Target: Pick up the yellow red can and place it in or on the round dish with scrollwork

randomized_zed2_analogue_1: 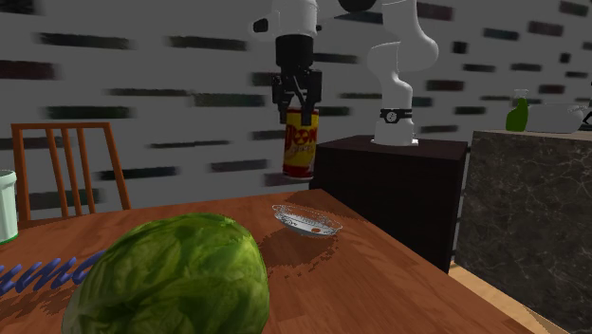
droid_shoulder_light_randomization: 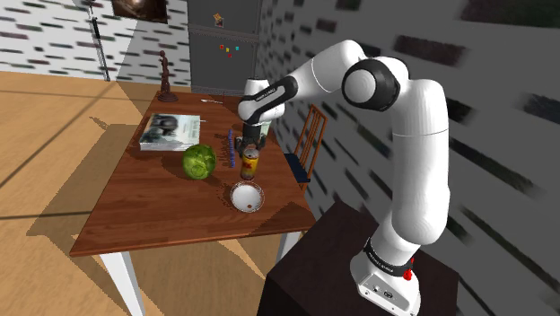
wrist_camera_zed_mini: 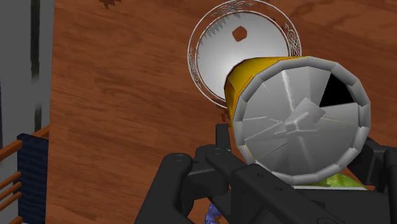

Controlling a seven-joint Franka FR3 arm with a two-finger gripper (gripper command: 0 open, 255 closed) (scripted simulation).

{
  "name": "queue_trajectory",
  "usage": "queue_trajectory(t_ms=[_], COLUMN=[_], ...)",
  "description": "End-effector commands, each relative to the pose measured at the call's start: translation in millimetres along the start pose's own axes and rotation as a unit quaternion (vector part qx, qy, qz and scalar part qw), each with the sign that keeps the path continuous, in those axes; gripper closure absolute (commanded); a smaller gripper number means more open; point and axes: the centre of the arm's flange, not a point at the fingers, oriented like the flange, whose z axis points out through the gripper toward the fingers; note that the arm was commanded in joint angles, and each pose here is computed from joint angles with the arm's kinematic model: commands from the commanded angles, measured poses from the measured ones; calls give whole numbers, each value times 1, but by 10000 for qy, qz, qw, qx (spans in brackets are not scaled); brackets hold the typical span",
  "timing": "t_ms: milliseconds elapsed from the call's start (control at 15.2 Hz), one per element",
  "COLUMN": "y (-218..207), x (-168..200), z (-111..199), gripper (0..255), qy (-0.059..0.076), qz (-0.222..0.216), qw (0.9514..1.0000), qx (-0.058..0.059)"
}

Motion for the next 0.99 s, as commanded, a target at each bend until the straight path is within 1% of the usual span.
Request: queue_trajectory(t_ms=[0,924], y=[-1,-1], x=[-1,0], z=[10,84], gripper=[255,255], qy=[5,5], qz=[2,2], qw=[10000,10000], qx=[1,1])
